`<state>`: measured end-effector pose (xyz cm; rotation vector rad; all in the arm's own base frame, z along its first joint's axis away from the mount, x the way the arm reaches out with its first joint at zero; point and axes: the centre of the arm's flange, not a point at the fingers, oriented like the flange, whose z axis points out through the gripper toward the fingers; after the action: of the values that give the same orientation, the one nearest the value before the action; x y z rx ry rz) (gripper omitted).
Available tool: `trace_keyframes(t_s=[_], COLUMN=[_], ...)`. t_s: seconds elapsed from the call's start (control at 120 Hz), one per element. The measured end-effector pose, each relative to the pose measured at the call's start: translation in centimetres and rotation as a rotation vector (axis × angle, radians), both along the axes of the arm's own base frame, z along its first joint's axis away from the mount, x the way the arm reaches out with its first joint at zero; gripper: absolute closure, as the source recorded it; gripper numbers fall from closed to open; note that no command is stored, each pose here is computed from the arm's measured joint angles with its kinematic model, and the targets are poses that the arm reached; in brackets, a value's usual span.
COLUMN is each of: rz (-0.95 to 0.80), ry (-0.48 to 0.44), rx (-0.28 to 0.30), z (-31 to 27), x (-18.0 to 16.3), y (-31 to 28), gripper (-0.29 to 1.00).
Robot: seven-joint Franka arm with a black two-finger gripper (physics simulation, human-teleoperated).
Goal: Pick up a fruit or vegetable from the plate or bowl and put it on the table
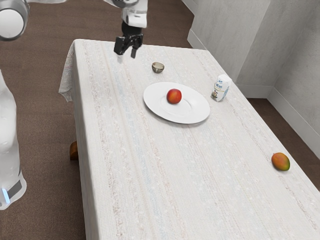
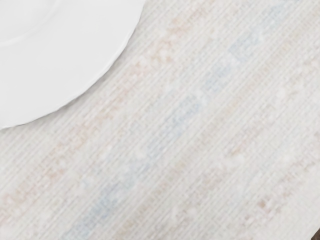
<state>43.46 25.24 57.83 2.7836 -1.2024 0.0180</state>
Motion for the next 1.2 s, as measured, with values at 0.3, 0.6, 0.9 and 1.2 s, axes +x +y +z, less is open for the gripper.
trace_keyframes(t_s=[0.3, 0.6, 0.9, 1.2], rz=[-0.372, -0.359, -0.221, -0.107], ry=[-0.17, -0.12, -0.042, 0.037], rx=[0.165, 0.063, 0.068, 0.061], z=[1.6, -5.7, -7.7, -11.5], x=[19.9, 23.7, 22.7, 23.0], y=[-14.3, -7.9, -5.0, -4.7], gripper=[0.0, 0.0, 0.0, 0.0])
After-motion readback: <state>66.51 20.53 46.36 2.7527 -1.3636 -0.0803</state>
